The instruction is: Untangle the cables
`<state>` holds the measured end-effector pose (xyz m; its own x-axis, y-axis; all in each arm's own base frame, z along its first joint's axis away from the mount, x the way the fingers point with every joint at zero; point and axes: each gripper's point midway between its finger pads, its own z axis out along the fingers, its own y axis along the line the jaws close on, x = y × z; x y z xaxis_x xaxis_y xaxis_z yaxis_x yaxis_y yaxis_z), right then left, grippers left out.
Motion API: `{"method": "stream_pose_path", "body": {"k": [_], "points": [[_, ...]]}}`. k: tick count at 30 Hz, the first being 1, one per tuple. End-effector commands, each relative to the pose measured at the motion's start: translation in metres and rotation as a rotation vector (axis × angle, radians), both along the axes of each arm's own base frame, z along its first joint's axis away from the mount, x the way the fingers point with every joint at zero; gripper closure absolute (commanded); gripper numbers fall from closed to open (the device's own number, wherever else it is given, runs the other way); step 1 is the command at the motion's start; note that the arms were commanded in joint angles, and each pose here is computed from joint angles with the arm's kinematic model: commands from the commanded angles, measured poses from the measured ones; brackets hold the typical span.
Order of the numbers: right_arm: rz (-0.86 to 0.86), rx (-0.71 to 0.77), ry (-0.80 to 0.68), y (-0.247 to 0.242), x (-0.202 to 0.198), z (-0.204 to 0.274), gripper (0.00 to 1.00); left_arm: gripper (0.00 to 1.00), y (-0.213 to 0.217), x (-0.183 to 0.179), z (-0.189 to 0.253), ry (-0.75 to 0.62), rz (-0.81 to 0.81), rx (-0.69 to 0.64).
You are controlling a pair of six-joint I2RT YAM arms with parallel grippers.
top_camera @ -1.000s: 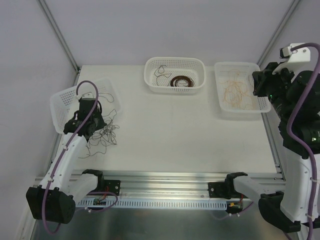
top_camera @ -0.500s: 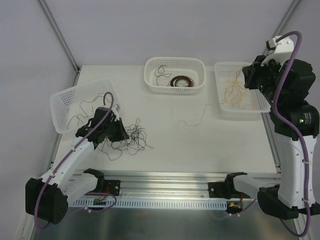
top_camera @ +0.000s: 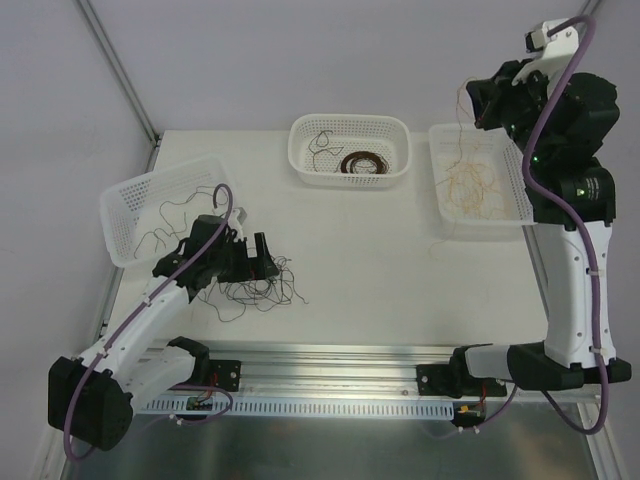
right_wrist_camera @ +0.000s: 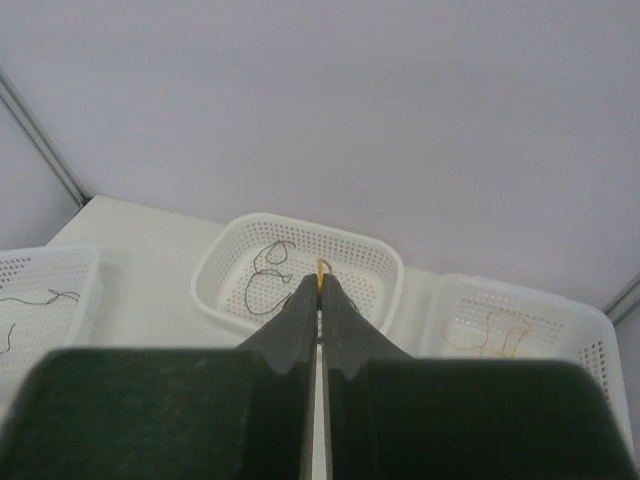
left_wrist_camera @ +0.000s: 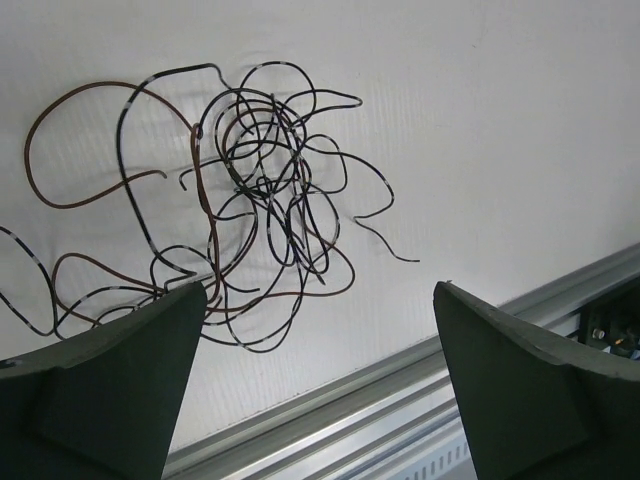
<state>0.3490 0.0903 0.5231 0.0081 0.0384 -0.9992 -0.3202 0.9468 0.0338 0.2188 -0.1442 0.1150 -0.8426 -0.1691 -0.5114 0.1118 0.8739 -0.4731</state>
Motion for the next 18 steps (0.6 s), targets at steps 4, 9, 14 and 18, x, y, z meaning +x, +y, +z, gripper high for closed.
{"method": "stream_pose_path", "body": {"k": [4, 9, 14, 18], "points": [[0.011, 0.048, -0.339, -0.009, -0.007, 0.114, 0.99, 0.01, 0.004, 0.013, 0.022, -0.152, -0.055, 0.047], [-0.105, -0.009, -0.495, -0.042, -0.008, 0.153, 0.99, 0.01, 0.007, 0.014, 0.02, -0.167, -0.081, 0.076], [-0.267, -0.062, -0.507, -0.083, 0.024, 0.144, 0.99, 0.01, 0.005, 0.014, 0.009, -0.129, -0.097, 0.088], [-0.307, -0.071, -0.433, -0.101, 0.069, 0.111, 0.99, 0.01, 0.003, 0.013, 0.003, -0.095, -0.105, 0.084]]}}
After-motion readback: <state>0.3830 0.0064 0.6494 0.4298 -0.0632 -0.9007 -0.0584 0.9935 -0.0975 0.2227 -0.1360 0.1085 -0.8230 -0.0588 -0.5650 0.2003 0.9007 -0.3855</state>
